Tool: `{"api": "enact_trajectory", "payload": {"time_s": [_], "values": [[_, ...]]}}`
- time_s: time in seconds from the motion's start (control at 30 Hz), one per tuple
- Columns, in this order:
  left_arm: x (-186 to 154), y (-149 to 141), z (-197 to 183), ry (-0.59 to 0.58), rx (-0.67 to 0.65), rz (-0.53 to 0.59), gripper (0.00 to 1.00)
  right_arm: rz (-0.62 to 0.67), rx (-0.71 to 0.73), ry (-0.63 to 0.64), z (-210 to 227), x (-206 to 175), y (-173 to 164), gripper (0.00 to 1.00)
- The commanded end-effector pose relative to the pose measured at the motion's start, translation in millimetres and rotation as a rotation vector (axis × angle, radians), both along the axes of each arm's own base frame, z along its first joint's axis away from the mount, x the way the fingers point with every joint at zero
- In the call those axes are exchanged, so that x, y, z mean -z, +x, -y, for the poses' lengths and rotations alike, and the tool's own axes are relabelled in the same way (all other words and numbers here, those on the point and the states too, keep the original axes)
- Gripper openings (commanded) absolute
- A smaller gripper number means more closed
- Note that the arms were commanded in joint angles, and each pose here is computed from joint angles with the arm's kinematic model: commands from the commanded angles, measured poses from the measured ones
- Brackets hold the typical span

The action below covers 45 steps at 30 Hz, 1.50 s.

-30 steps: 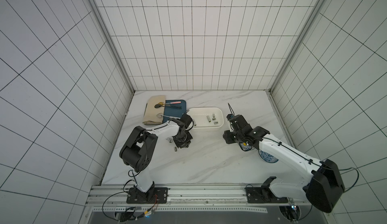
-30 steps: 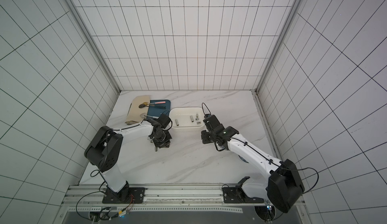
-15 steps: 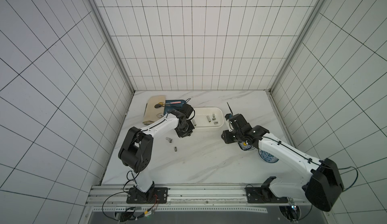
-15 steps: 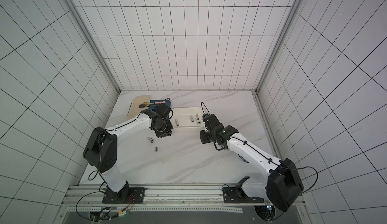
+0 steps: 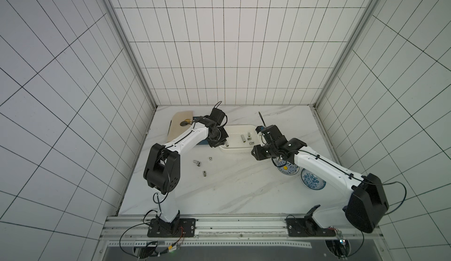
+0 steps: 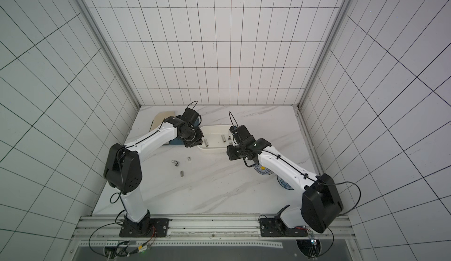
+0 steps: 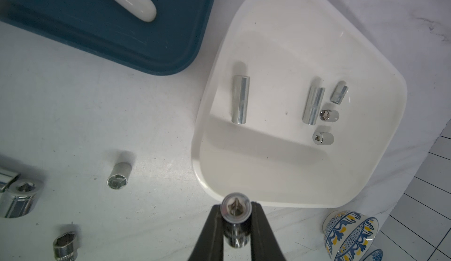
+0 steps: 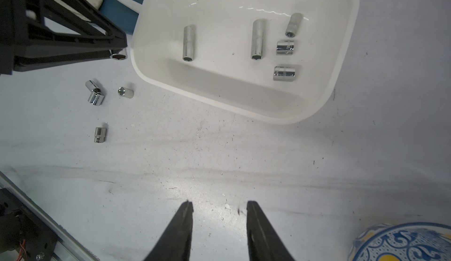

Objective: Put the socket on the desktop into the storage box
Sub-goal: Place the socket head in the storage box, then pick up the socket head from the center of the board.

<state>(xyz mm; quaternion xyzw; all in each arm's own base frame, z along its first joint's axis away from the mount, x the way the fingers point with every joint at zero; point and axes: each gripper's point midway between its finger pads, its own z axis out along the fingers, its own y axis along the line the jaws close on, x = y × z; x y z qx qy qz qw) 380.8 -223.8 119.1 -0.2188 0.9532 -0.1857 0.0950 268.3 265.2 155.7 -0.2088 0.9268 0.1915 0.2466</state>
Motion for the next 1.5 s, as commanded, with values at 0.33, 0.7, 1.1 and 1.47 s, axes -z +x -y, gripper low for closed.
{"api": "enact_trajectory", "payload": {"time_s": [0.33, 0.7, 1.1, 1.47], "values": [[17.4, 50.8, 21.2, -0.025, 0.035, 0.016, 0.13, 0.048, -0.021, 0.037, -19.0, -23.1, 16.2, 0.40], [45.9, 68.7, 36.8, -0.033, 0.068, -0.015, 0.15, 0.043, -0.011, 0.031, -16.8, -18.8, 16.3, 0.40], [76.3, 71.1, 39.1, -0.018, 0.076, -0.057, 0.18, 0.031, -0.003, 0.027, -14.9, -12.3, 14.4, 0.40], [76.0, 74.4, 40.6, -0.016, 0.077, -0.049, 0.31, 0.025, 0.004, 0.025, -13.0, -8.1, 12.9, 0.40]]}}
